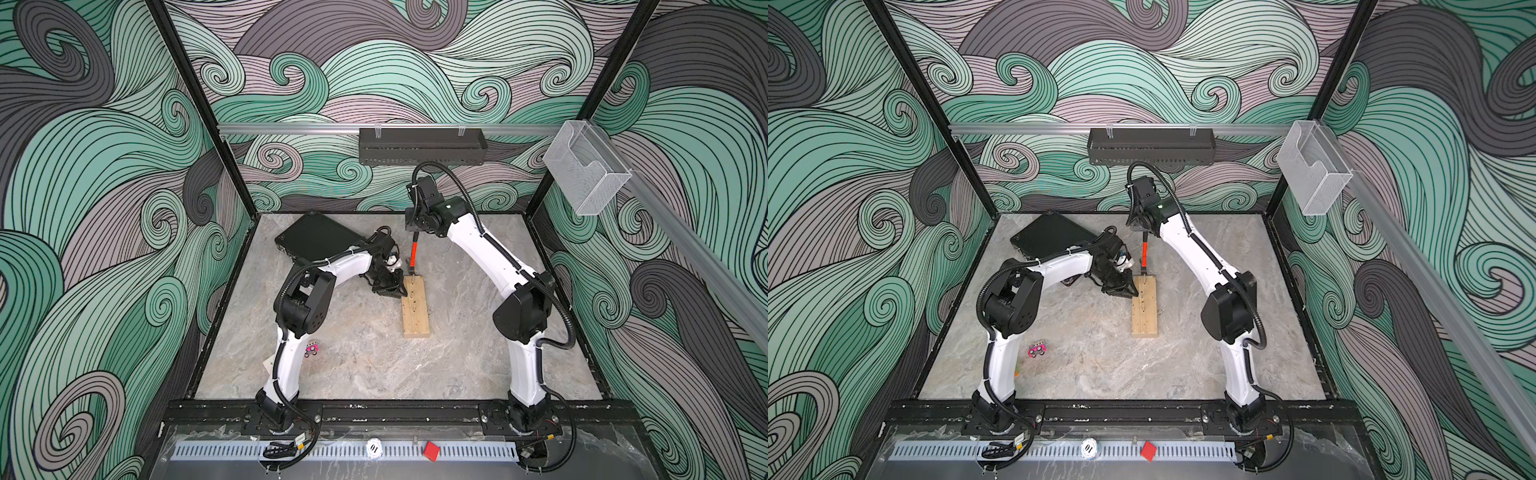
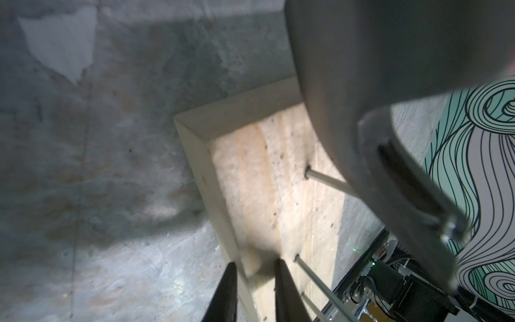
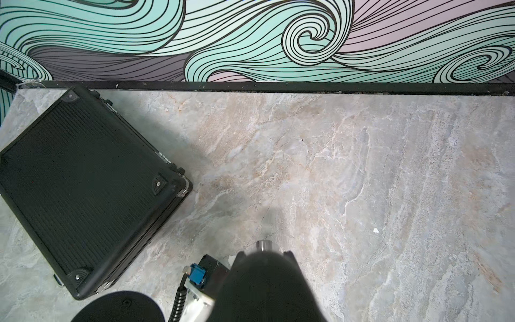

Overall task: Use a claw hammer to pull out a nail
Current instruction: Remove the nail from the mounting plate.

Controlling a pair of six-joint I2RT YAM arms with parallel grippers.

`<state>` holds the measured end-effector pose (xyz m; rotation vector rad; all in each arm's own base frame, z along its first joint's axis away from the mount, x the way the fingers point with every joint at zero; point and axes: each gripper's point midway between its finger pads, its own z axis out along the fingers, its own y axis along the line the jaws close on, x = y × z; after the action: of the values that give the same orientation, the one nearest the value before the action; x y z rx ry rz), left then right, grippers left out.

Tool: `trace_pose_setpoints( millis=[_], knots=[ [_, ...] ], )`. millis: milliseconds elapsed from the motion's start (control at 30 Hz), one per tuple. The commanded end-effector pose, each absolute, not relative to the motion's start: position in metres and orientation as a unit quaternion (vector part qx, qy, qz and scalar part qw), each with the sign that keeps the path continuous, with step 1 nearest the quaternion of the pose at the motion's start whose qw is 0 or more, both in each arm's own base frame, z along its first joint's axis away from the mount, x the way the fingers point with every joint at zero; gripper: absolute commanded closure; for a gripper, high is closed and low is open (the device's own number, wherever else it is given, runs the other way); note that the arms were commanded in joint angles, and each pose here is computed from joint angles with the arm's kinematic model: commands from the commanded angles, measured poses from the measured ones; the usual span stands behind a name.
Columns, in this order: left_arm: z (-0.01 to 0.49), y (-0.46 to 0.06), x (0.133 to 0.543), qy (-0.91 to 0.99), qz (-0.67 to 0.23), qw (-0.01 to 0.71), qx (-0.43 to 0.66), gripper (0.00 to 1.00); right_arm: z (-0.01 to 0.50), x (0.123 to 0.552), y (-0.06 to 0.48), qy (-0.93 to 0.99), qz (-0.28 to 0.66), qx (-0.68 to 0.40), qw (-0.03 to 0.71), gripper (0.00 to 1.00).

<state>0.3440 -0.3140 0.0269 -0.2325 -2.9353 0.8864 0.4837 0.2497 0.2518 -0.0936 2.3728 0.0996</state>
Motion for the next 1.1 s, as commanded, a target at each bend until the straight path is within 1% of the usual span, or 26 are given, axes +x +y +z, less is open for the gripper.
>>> trace_pose_setpoints(
  millis=[0, 233, 800, 1067],
  knots=[
    [-0.095, -0.22, 0.295, -0.99, 0.038, 0.128, -0.047, 0.8, 0.328, 0.48, 0.245, 0.888, 0.082, -0.012, 0.452, 1.0],
    [-0.094, -0.22, 0.295, -0.99, 0.039, 0.127, -0.046, 0.8, 0.339, 0.477, 0.24, 0.883, 0.078, -0.01, 0.463, 1.0],
    [-0.096, -0.22, 0.295, -0.99, 0.039, 0.129, -0.046, 0.8, 0.388, 0.464, 0.227, 0.855, 0.089, -0.006, 0.51, 1.0],
    [-0.094, -0.221, 0.295, -0.99, 0.04, 0.128, -0.046, 0.8, 0.403, 0.46, 0.222, 0.845, 0.086, -0.009, 0.528, 1.0]
  ],
)
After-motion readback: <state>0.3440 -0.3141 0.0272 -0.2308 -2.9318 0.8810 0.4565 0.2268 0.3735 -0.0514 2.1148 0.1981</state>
